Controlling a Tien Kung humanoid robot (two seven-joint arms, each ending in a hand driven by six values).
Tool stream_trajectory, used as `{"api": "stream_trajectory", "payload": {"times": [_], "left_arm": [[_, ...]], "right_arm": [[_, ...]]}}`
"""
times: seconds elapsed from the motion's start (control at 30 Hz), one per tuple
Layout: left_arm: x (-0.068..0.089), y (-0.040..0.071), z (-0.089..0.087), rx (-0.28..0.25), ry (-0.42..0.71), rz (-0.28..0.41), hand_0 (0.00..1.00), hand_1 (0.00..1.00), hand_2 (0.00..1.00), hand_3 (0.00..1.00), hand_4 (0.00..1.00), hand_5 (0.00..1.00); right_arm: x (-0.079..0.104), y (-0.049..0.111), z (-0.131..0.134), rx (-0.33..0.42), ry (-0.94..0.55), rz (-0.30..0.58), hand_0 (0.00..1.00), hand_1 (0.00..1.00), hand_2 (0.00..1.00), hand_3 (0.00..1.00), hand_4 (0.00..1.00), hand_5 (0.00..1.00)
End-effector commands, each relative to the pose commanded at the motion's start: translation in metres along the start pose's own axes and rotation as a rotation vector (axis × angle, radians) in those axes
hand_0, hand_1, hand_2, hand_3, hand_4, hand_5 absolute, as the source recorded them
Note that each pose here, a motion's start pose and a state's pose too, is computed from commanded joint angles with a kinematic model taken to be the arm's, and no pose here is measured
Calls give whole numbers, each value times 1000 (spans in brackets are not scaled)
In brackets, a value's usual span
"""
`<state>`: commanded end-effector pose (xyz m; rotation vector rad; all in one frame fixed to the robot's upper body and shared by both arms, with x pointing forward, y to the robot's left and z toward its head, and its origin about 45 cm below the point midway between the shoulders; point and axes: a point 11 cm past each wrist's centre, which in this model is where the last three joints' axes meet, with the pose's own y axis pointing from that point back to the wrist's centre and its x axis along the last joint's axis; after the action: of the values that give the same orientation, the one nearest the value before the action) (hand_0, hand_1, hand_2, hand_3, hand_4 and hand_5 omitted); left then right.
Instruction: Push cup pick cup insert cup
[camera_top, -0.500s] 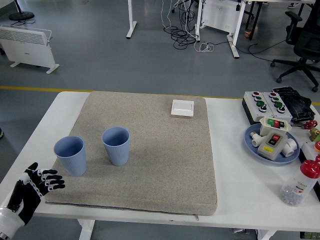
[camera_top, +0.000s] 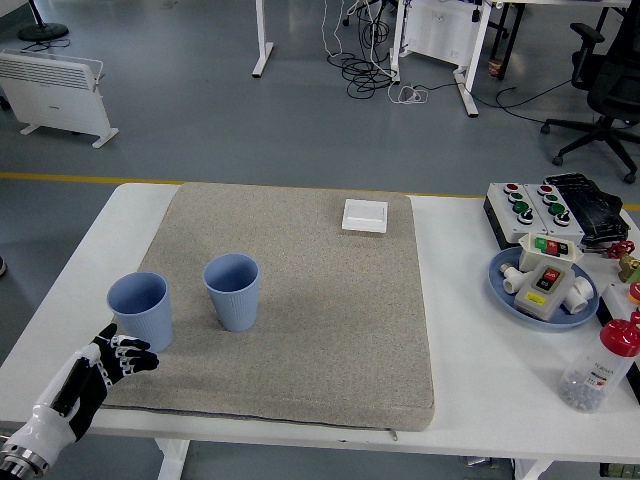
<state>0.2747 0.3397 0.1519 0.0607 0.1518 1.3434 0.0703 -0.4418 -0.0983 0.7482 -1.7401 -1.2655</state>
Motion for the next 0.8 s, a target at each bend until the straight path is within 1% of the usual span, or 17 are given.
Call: {"api": "stream_trajectory", "payload": {"times": [0.03,0.07,0.1,0.23,0.27,0.4,0.43,0.47,0.6,0.8], "left_arm": [[1,-2,-1,1,-2,1,658,571,524,500,593,998],[1,-3,-1,1,-3,1,681,575,525,502,593,998],[1,-3,-2,1,-4,1,681,575,525,502,593,998],[6,-10,-1,-2,-36,9,681,575,525,502,593,998],[6,-11,-1,-2,-42,9,702,588,529,505,598,998],[7,-17,0,-4,-73,6,702,588,529,505,598,998],[8,-18,0,-2,-75,6,702,588,529,505,598,998],[8,-19,-1,1,-77,5,723,595,532,507,602,998],[8,-22,-5,17,-77,-3,723,595,532,507,602,998],[9,-25,-7,20,-95,-5,720,591,532,507,604,998]], "right_arm": [[0,0,0,1,0,0,723,648,644,575,120,467],[0,0,-1,1,0,0,723,648,643,575,121,468],[0,0,-1,2,1,-1,723,648,643,575,121,468],[-1,0,-2,4,-4,-3,723,648,643,575,121,468],[-1,0,-2,4,-4,-3,723,649,644,575,121,467],[-2,0,-2,5,-5,-4,723,649,644,575,121,467],[-2,0,-2,5,-5,-4,723,649,644,575,121,467],[-2,0,-2,5,-5,-4,723,648,644,574,121,468],[-2,0,-2,4,-5,-4,723,648,644,574,121,468],[-2,0,-1,3,-4,-4,723,648,644,575,120,468]]}}
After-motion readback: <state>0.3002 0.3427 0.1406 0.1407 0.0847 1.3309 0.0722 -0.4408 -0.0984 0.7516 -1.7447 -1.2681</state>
